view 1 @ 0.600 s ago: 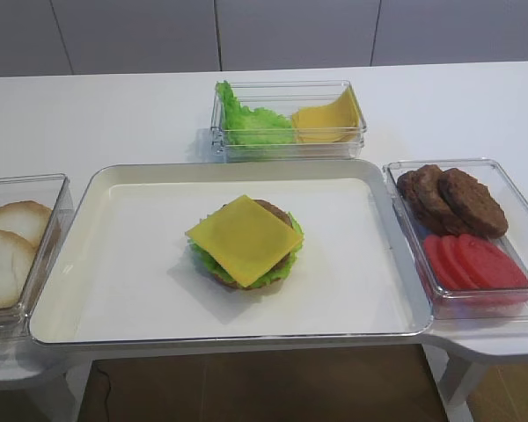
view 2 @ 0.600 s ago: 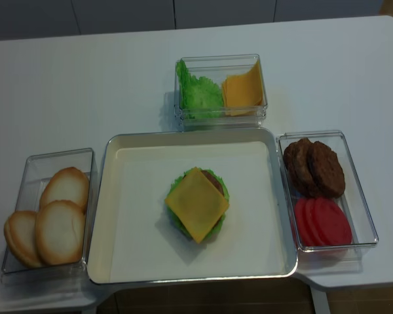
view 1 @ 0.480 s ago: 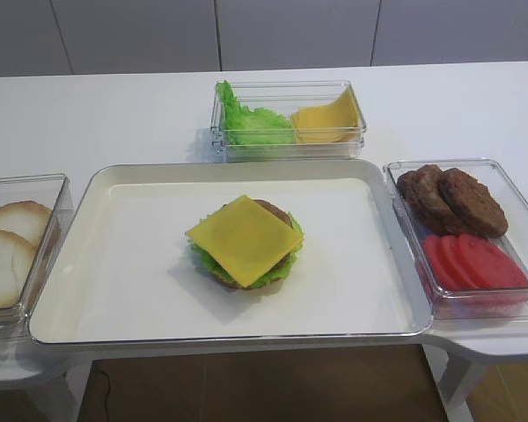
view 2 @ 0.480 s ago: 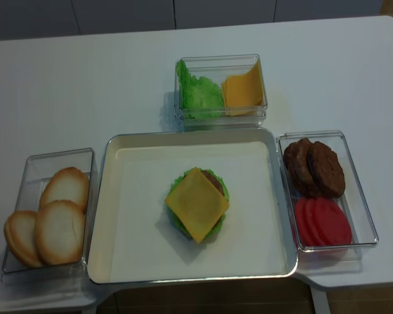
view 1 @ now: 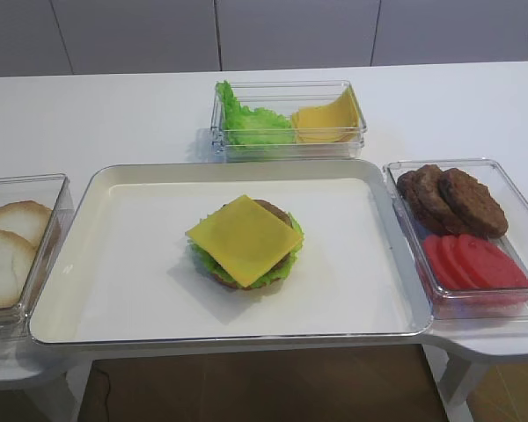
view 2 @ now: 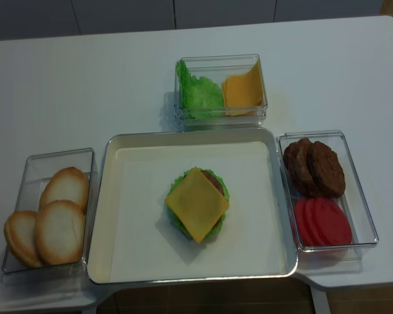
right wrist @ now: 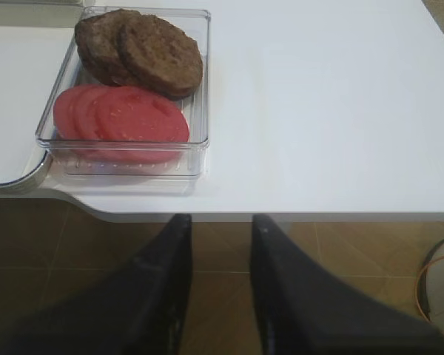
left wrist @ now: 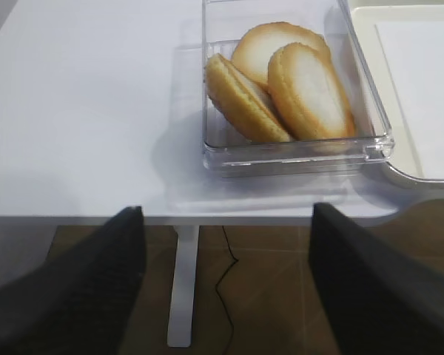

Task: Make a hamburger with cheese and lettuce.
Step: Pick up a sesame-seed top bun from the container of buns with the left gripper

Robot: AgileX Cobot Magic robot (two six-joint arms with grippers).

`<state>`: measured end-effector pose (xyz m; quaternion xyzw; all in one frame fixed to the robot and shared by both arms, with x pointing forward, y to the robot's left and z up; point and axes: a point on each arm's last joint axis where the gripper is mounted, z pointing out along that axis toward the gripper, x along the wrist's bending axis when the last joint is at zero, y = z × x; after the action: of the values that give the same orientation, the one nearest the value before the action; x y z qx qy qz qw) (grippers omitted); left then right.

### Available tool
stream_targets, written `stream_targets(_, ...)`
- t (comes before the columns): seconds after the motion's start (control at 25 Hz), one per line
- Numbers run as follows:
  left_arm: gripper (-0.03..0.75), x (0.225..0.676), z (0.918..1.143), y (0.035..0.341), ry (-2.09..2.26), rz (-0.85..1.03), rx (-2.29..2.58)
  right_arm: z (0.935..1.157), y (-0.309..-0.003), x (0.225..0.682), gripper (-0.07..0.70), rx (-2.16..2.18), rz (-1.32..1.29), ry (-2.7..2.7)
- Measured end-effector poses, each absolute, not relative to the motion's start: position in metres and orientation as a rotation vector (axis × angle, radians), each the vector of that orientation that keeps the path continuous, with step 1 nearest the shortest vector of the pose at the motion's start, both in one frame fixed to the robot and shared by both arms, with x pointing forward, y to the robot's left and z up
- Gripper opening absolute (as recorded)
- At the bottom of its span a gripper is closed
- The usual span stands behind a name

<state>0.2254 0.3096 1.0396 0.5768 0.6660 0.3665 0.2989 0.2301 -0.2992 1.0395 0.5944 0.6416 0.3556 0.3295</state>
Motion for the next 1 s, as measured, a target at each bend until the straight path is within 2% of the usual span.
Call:
stream_targets(0.32,0.507,0.225,1.041,0.309,1.763,0.968,1.528,1.039,-0.299,0.23,0.228,1.555,0.93,1.678)
stream_targets(0.48,0.49,0.217,1.055,0.308,1.732,0.989,1.496,1.039,-0.299,0.23,0.228,1.561,0.933,1.675)
stream_targets(0.6,0.485,0.21,1.069,0.306,1.759,0.937,1.462,1.039,-0.299,0.23,0.228,1.561,0.933,1.675)
stream_targets(0.84,0.481,0.242,1.098,0.308,1.945,0.777,1.416,1.039,-0.299,0.23,0.228,1.561,0.933,1.675)
stream_targets(1.0,0.459,0.278,1.1,0.31,2.112,0.642,1.426,1.039,-0.299,0.23,0.228,1.561,0.933,1.675)
